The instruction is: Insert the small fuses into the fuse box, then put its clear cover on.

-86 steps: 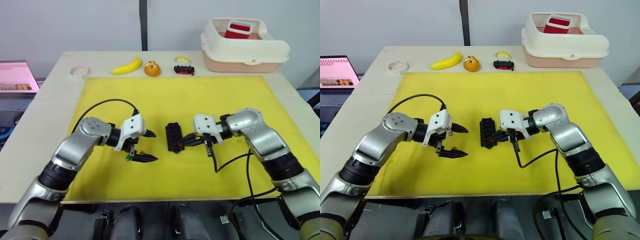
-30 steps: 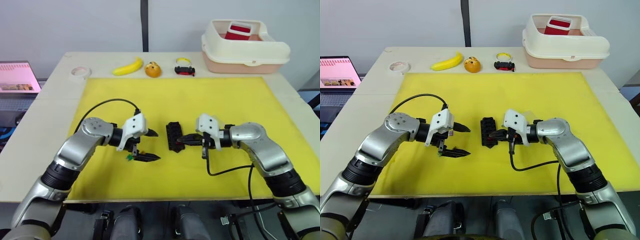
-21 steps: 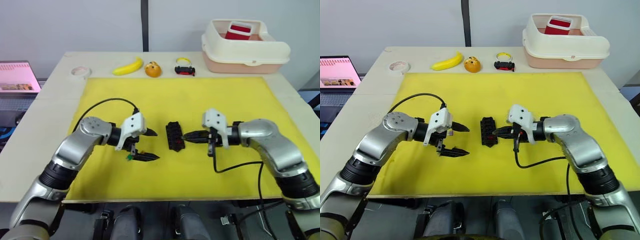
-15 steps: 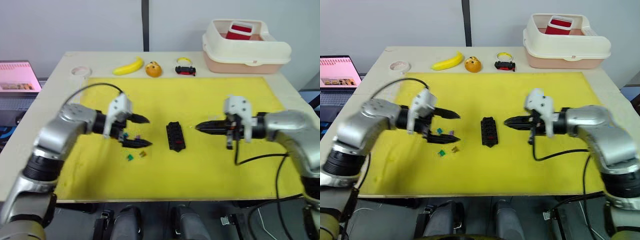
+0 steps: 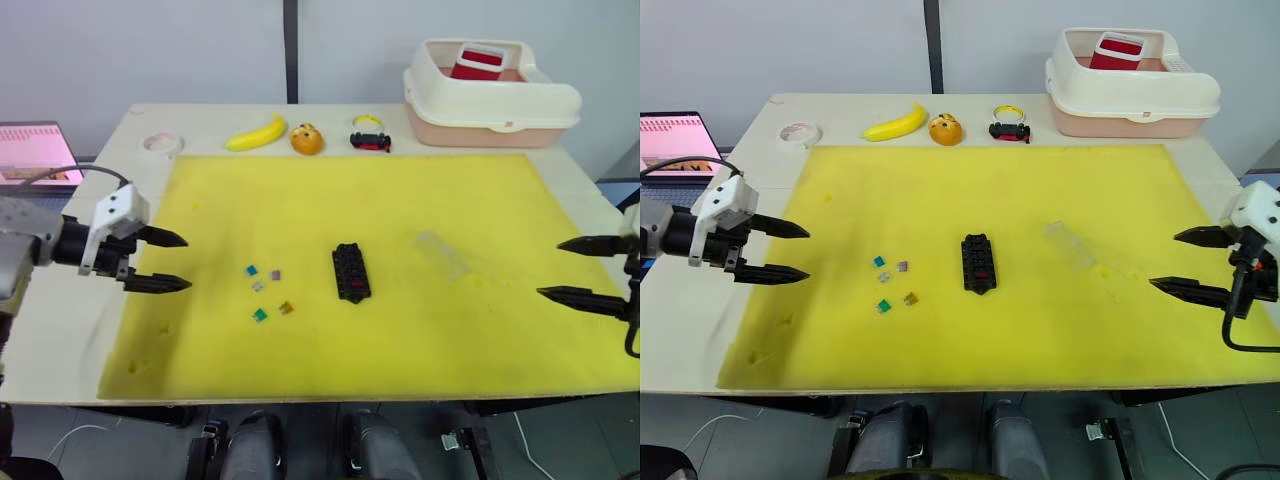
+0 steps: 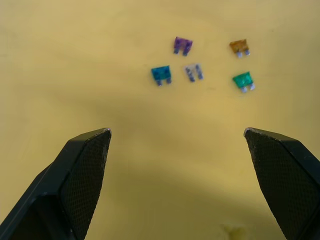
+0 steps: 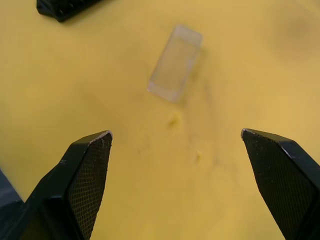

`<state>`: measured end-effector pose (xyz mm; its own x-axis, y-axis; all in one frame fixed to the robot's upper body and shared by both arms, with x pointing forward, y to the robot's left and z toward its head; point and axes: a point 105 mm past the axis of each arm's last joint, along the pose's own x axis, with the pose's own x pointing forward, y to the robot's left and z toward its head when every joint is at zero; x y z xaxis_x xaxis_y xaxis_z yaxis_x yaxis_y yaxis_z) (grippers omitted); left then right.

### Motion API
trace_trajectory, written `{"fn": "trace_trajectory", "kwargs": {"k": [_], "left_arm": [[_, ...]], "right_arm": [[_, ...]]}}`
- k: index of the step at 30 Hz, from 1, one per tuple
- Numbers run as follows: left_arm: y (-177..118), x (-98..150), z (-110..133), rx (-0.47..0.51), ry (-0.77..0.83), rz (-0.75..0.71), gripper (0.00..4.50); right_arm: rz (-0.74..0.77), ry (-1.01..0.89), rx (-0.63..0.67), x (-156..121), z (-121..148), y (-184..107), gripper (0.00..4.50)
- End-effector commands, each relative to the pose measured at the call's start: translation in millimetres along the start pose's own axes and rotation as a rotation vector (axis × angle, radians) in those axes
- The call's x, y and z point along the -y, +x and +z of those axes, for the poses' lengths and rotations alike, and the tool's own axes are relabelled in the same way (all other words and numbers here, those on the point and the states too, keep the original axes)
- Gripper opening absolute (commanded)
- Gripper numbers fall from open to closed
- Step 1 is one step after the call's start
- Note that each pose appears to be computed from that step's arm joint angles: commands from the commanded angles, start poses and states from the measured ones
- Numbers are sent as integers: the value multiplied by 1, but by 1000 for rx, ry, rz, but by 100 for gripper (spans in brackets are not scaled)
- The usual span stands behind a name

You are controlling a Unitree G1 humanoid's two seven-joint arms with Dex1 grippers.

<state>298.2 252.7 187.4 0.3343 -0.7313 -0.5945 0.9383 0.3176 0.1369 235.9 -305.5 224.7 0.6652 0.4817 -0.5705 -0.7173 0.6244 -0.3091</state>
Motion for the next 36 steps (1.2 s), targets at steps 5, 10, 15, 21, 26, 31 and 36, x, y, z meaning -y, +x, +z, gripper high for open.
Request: {"fn": "trace_trajectory", "kwargs": {"k": [5,10,15,21,26,31,36], "left_arm": [[21,2,8,50,44,-43,450],[48,1,10,122,-93,-142,450],[60,2,10,144,-227,-223,450],[75,-13,8,182,-421,-224,450],[78,-15,7,197,-522,-256,450],[84,-15,-5,154,-587,-260,450],[91,-13,-9,147,-639,-284,450]], "right_arm": [[27,-115,116,-8,42,15,443],[188,-167,296,-46,97,43,443],[291,-206,373,-76,128,55,443],[403,-229,409,-106,143,59,443],[429,-233,404,-116,145,61,443],[426,-231,396,-117,144,63,443],[425,-228,390,-118,143,64,443]]}}
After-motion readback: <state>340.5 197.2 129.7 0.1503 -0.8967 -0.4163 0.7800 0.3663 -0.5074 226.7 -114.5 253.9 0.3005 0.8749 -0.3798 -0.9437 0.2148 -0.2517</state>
